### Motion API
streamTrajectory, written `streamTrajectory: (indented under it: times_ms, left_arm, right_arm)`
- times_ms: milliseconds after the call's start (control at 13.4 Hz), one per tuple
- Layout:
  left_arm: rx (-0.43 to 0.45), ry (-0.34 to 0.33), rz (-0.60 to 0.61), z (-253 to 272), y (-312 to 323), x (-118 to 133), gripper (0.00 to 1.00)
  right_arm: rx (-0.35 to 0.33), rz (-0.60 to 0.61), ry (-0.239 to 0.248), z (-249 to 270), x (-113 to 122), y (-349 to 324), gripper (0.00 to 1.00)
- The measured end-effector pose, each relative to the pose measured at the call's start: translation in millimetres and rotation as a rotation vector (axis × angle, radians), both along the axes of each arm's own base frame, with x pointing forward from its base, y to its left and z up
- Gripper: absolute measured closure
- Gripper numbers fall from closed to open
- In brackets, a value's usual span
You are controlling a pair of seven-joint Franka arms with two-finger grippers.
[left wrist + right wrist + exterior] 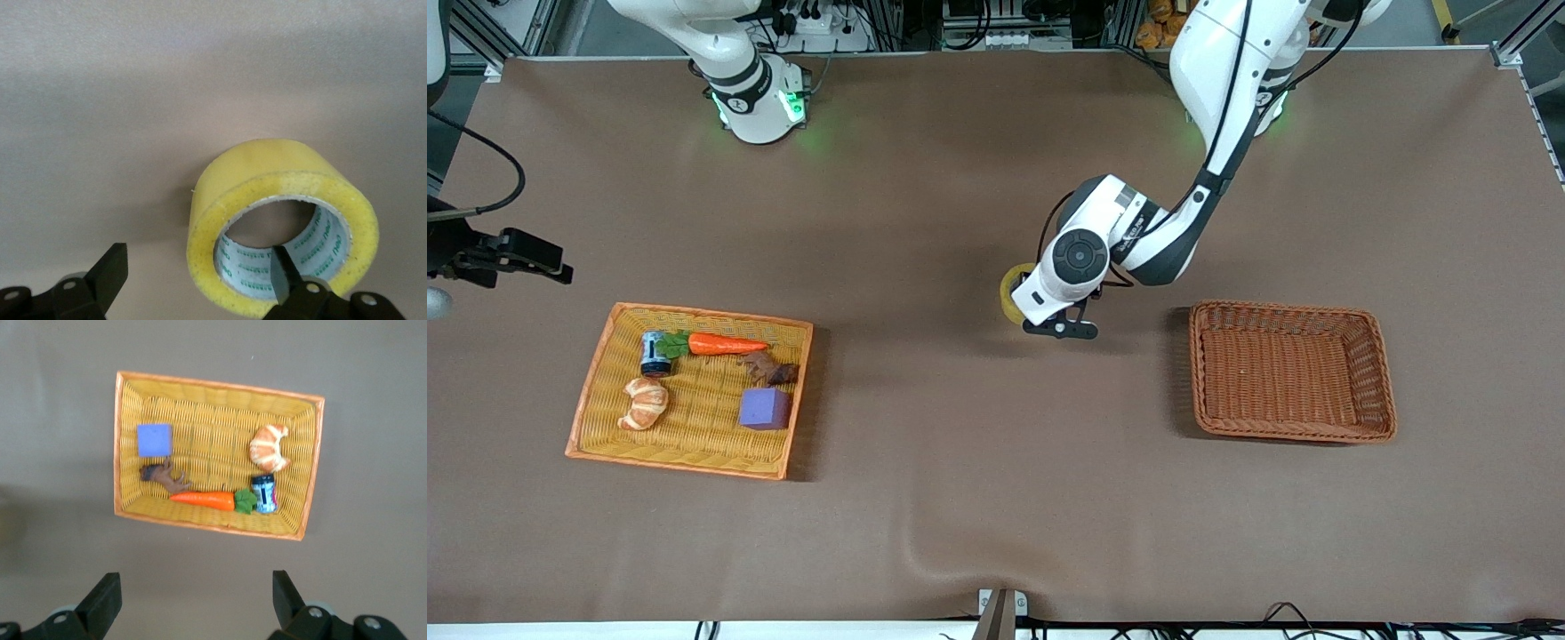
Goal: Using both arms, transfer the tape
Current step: 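Close the left gripper on the yellow tape roll, then carry the tape with the left gripper into the brown basket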
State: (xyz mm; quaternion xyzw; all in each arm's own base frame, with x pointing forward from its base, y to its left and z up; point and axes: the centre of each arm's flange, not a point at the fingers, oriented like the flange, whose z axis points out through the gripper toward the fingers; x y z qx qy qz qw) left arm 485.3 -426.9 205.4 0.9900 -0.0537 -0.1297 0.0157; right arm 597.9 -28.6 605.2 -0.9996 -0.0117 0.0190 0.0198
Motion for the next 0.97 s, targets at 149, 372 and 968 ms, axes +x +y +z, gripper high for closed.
streamTrajectory:
  times_ms: [149, 372, 968]
  left_arm:
    - [0.001, 0.003, 0.000, -5.6, -0.6, 0.0, 0.24]
    - [0.003, 0.006, -0.005, -10.1, -4.3, -1.9, 0.58]
    - [-0.011, -0.037, 0.048, 46.9, 20.9, 38.3, 0.78]
  right_arm:
    - [0.000, -0.003, -0.001, -0.1, 0.0, -1.4, 0.00]
    - [0.000, -0.003, 0.008, -2.5, -0.6, -1.6, 0.00]
    - [-0.002, -0.008, 0.011, -8.3, 0.1, -4.7, 0.00]
